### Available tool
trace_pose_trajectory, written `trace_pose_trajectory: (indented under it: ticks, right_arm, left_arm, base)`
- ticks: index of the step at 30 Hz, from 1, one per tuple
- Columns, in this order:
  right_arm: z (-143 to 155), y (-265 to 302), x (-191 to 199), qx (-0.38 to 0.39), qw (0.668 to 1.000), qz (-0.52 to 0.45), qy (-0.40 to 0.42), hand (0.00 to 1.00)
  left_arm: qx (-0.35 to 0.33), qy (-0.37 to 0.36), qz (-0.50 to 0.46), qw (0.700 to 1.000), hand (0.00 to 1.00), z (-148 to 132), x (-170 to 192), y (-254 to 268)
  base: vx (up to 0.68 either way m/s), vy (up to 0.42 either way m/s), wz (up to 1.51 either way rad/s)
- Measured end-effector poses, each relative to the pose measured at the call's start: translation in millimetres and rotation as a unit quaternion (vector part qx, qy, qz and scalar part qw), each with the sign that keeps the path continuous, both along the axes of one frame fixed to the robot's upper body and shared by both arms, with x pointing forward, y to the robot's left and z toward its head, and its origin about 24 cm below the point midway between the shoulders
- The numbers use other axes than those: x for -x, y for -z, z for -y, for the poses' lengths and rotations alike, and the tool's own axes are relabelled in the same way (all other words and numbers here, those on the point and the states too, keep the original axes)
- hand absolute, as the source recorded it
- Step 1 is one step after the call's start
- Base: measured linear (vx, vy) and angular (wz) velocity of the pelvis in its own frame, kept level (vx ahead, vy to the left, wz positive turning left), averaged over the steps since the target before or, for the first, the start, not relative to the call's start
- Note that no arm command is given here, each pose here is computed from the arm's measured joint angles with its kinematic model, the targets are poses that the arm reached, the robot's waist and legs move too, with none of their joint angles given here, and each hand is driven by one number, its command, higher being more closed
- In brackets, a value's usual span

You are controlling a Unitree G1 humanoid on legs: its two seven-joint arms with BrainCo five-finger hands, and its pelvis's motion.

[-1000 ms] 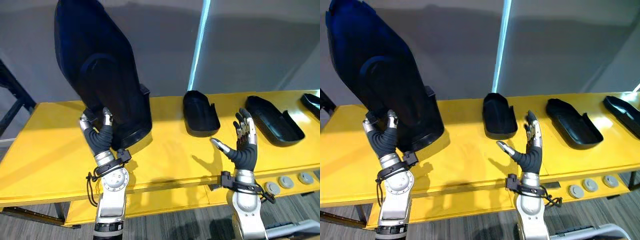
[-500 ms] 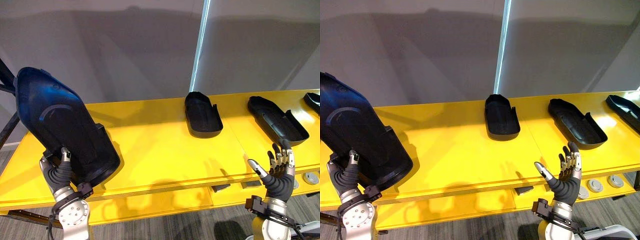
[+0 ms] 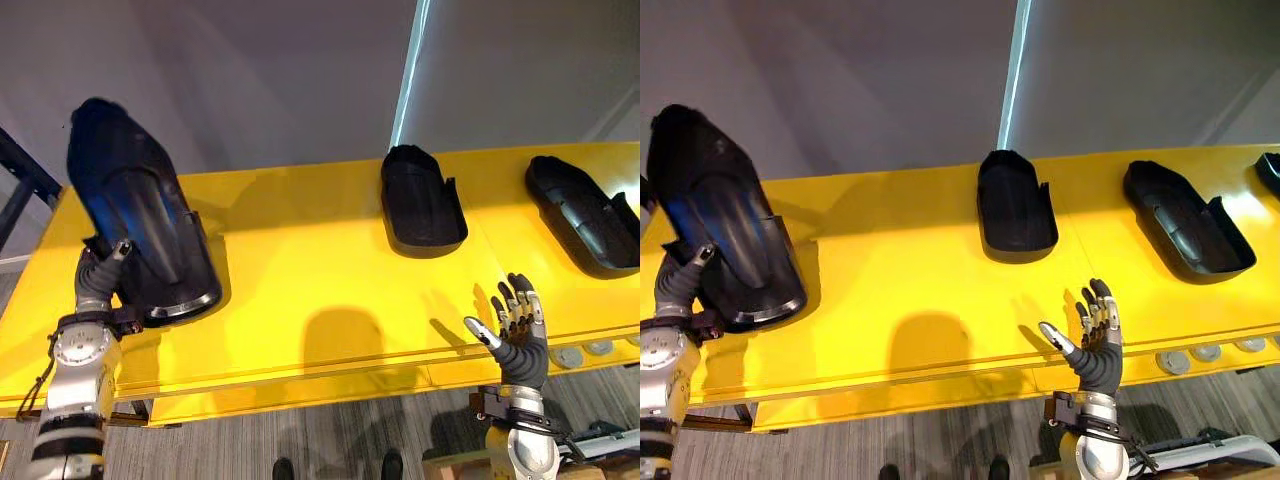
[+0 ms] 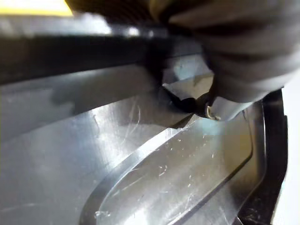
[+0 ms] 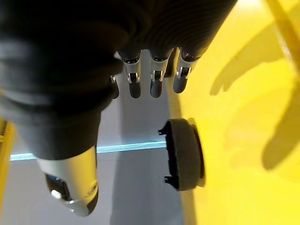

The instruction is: Walk over and take plastic housings, then place them on the shelf

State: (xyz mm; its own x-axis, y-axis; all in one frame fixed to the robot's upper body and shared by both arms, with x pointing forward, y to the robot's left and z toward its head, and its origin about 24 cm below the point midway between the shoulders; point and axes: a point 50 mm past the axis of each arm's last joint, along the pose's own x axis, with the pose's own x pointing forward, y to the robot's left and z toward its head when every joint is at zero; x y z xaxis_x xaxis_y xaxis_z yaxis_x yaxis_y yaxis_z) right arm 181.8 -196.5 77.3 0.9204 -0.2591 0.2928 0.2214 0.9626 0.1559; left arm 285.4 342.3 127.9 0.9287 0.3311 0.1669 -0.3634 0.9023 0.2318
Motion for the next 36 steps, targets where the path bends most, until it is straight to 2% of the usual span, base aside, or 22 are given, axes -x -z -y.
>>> trace_pose_trajectory:
  ticks: [11,12,20,25,31,36]
  right_arm:
    - [-9,1,-1,-0.008,1.000,-0.002,-0.020,0.00]
    - [-10,1,-1,-0.009,1.000,-0.002,-0.024,0.00]
    - [-12,4,1,-0.008,0.999,-0.010,-0.034,0.00]
    - [-17,6,1,-0.010,0.999,-0.016,-0.048,0.00]
    - [-21,7,0,-0.016,0.998,-0.019,-0.057,0.00]
    - [-22,7,-3,-0.015,0.998,-0.024,-0.062,0.00]
  left_arm:
    - [-0.028,0.009,-0.027,0.999,1.00,-5,-11,-6]
    - [-0.031,0.007,-0.038,0.999,0.00,-7,-11,-3]
    - [-0.076,-0.006,-0.063,0.995,0.00,-10,-13,-3]
    - [-0.087,-0.040,-0.071,0.993,0.00,-13,-20,-5]
    - [-0.035,-0.066,-0.039,0.996,0.00,1,-27,-5]
    - [0.033,-0.003,0.068,0.997,0.00,36,-28,-34]
  base:
    - [0.01,0.007,-0.10]
    - [0.01,0.001,-0.10]
    - [0.00,0.000,-0.02]
    - [-0.01,0.000,0.00]
    - [0.00,0.003,0.01]
    - [0.00,0.008,0.02]
